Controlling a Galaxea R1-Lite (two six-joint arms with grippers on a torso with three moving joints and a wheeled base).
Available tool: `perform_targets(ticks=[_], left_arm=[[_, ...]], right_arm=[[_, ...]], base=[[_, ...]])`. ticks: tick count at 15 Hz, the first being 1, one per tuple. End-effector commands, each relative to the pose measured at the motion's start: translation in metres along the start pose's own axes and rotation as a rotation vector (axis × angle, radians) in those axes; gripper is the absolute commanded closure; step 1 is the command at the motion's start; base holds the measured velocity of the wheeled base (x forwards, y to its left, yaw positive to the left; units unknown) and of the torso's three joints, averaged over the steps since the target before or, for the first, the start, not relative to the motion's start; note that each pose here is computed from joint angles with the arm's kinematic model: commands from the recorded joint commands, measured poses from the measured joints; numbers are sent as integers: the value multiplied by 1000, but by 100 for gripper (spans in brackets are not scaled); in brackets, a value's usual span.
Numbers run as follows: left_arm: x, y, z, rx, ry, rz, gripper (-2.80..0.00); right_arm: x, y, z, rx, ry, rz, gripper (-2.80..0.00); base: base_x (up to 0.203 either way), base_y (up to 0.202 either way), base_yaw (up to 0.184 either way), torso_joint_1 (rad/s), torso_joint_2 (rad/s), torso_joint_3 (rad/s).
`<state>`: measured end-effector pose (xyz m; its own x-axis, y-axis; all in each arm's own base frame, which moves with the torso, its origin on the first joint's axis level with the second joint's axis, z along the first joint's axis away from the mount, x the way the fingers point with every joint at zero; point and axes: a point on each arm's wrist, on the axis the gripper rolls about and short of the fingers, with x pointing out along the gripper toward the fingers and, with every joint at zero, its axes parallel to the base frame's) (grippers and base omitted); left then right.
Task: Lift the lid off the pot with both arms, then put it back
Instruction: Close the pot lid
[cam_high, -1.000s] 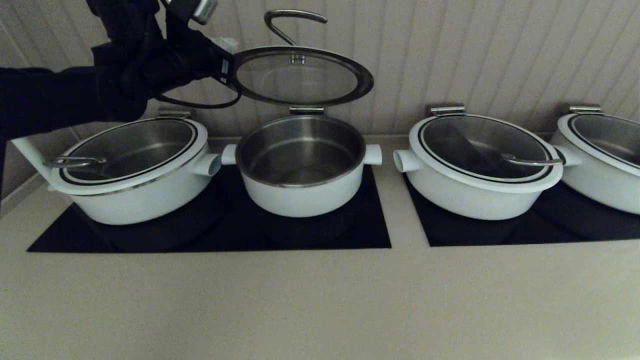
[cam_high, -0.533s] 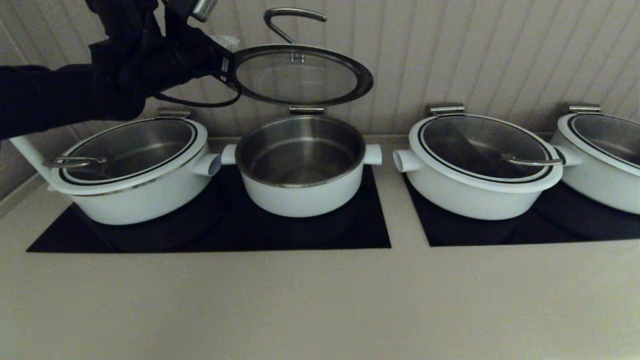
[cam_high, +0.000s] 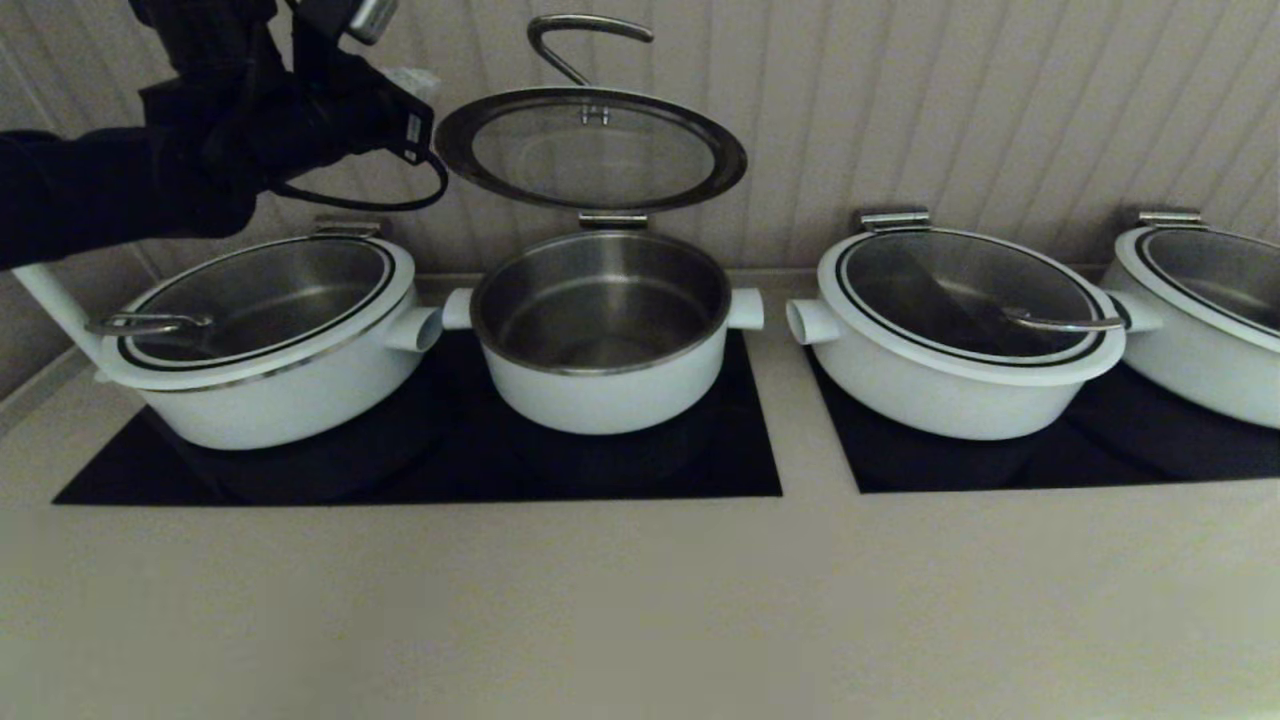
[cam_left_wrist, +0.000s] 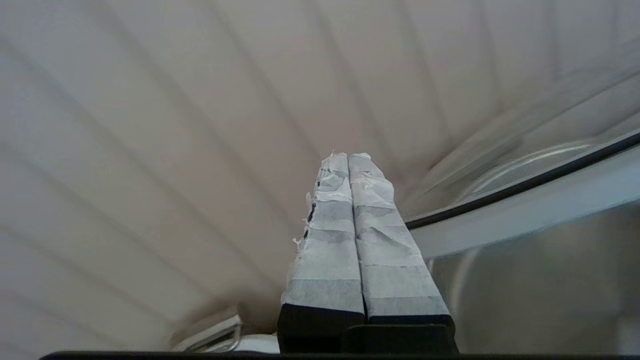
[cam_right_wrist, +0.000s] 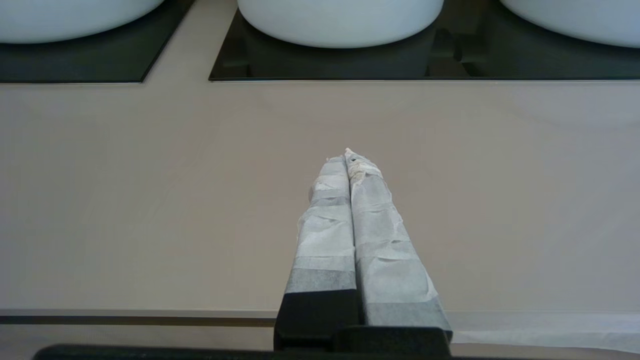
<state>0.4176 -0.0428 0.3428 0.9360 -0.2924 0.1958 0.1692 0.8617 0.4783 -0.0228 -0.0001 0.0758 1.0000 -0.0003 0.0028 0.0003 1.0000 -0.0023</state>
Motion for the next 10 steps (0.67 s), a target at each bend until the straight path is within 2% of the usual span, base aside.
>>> perform_targets(ticks=[1,6,10], left_arm=[[-4,9,1,7,-3,20,0],[-11,12,12,7,-23,9,0],[-27,5,9,-1,23,-19,0]], right_arm=[[0,0,0,-1,0,0,0],[0,0,0,-1,0,0,0],[0,0,0,-1,0,0,0]], base=[[0,0,0,0,0,0],[0,0,0,0,0,0],[0,0,0,0,0,0]])
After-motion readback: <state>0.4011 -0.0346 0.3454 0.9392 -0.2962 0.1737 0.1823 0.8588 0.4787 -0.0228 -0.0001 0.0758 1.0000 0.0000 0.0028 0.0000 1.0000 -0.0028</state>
